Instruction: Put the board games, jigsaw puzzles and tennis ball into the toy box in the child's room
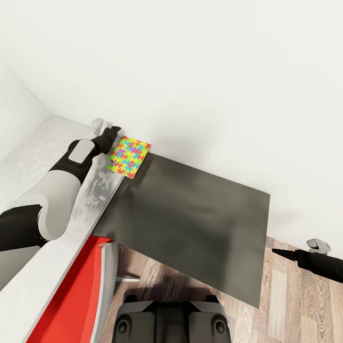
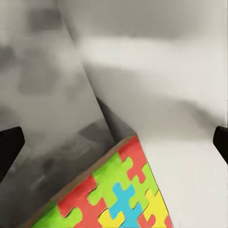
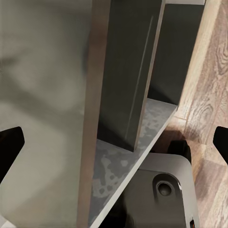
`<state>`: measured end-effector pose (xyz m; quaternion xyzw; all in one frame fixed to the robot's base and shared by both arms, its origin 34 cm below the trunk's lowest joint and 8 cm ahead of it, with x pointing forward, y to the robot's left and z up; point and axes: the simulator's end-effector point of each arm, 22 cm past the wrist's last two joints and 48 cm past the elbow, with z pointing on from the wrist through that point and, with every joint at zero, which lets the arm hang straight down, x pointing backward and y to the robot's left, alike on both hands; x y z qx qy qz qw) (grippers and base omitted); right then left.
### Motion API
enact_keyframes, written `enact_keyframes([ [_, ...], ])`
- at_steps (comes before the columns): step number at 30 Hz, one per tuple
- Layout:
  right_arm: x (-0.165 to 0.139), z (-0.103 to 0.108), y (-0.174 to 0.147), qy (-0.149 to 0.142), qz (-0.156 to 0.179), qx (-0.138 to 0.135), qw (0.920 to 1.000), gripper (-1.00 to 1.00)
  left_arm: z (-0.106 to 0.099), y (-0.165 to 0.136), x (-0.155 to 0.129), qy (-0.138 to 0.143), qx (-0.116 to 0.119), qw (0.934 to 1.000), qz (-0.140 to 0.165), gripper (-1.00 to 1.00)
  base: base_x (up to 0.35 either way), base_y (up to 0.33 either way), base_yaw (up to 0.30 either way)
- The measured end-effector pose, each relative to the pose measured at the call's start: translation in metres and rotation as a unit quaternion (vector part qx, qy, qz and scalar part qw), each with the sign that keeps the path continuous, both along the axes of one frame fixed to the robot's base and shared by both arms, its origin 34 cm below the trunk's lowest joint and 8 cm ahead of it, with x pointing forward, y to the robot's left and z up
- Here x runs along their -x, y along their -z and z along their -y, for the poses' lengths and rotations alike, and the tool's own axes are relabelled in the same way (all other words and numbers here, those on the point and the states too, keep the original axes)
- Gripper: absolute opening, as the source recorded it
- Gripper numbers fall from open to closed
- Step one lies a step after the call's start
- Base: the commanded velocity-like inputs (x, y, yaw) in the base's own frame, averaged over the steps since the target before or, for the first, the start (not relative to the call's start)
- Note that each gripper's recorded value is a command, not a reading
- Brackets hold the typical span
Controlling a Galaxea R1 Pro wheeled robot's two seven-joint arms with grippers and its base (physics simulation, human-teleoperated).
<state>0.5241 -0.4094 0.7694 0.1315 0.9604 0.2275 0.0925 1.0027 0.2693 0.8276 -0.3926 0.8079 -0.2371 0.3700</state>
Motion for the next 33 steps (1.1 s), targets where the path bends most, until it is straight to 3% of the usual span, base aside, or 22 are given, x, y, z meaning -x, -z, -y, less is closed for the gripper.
enact_keyframes([
  [5, 0.000, 0.000, 0.000, 0.000, 0.000, 0.000, 1.0000, 1.00, -0.019, 0.000, 0.000, -0.009, -0.009, 0.9999, -0.001, 1.00, 0.000, 0.000, 0.000],
  [17, 0.000, -0.001, 0.001, 0.000, 0.000, -0.001, 1.0000, 1.00, -0.099, 0.002, 0.011, -0.043, -0.046, 0.9979, -0.009, 1.00, 0.000, 0.000, 0.000],
  [23, 0.000, -0.002, 0.002, 0.001, 0.000, -0.002, 1.0000, 1.00, -0.112, -0.003, 0.009, -0.046, -0.058, 0.9972, -0.006, 1.00, 0.000, 0.000, 0.000],
  [33, 0.000, -0.003, 0.002, 0.002, 0.000, -0.003, 1.0000, 1.00, -0.113, -0.026, -0.001, -0.035, -0.059, 0.9975, 0.013, 1.00, 0.000, 0.000, 0.000],
])
